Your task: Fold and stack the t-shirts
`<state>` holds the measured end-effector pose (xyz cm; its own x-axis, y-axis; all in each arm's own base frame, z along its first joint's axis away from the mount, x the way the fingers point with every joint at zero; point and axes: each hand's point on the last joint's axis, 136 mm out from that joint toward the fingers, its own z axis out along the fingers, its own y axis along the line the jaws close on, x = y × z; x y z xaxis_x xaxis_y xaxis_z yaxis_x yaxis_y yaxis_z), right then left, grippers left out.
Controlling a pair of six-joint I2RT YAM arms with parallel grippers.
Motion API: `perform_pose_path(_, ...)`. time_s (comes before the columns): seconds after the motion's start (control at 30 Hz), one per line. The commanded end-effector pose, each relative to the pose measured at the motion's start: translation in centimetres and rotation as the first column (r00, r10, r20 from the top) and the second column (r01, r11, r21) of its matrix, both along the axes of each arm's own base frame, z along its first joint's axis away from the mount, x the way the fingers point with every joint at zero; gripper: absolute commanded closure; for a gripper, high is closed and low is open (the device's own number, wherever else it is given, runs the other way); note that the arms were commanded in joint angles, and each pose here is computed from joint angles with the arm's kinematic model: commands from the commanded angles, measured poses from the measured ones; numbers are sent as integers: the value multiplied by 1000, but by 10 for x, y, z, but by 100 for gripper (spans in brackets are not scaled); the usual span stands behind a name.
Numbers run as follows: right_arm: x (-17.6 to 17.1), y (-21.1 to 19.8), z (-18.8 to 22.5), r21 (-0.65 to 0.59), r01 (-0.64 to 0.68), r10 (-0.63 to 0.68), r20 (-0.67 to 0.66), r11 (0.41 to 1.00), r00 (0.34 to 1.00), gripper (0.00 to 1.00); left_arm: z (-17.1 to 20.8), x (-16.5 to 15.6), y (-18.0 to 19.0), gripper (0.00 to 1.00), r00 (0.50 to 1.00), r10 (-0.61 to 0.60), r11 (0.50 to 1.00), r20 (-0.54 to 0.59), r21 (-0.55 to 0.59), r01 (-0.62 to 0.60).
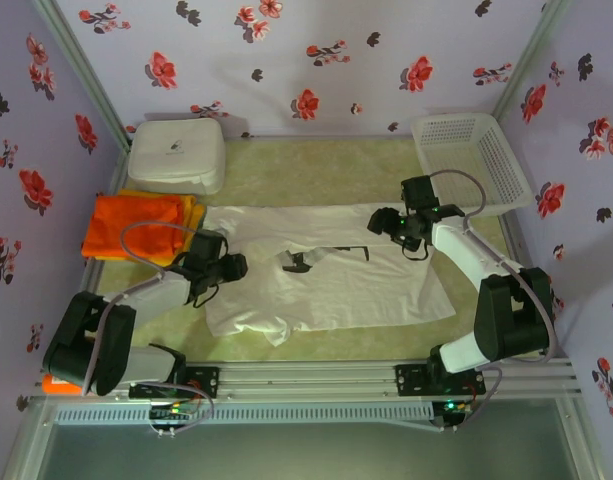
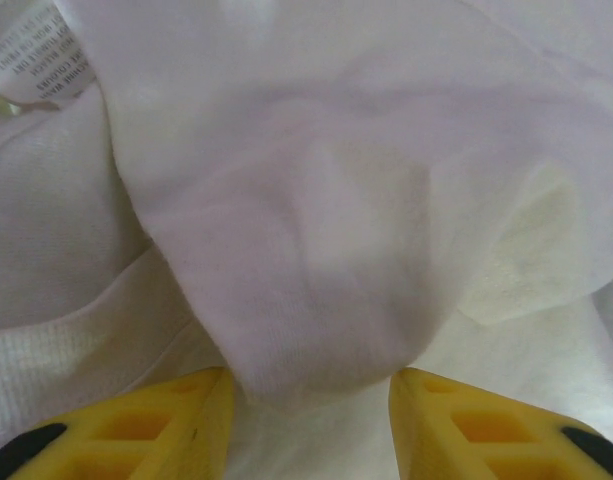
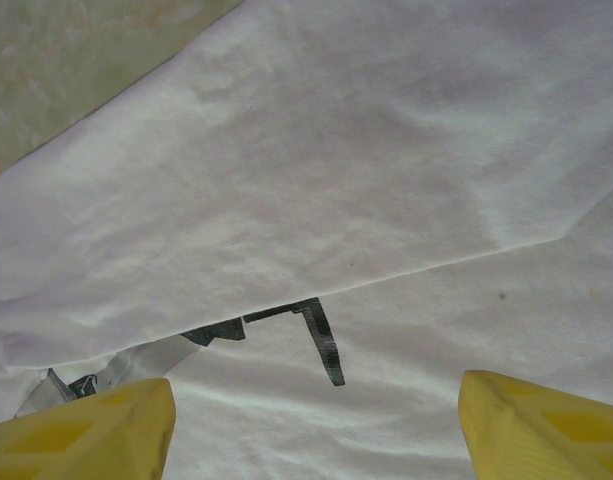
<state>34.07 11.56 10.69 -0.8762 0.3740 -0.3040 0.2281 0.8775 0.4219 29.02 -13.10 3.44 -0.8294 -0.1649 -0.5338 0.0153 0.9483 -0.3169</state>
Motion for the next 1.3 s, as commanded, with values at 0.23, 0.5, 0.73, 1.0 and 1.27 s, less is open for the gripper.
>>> perform_pose_path(0.23,-1,-2,2,39,8,-7,-14,999,1000,26,19,12,-1,72,998,6,1000,55,-2,-6)
perform_pose_path(0.5,0,-4,-1,49,17,-16,-25,999,1000,26,39,10,-3,95,998,27,999,61,-43,-24)
perform_pose_path(0.73,-2,-8,-3,46,25,-24,-32,999,999,27,62,-5,-16,100,999,31,983,-28,-180,-36)
perform_pose_path(1.0,-3,-9,-7,50,31,-29,-43,998,999,27,78,-28,-10,99,978,87,933,-190,-328,-147)
perform_pose_path(1.27,-3,-7,-11,56,23,-20,-57,998,998,27,58,-39,-9,95,946,107,893,-306,-388,-226)
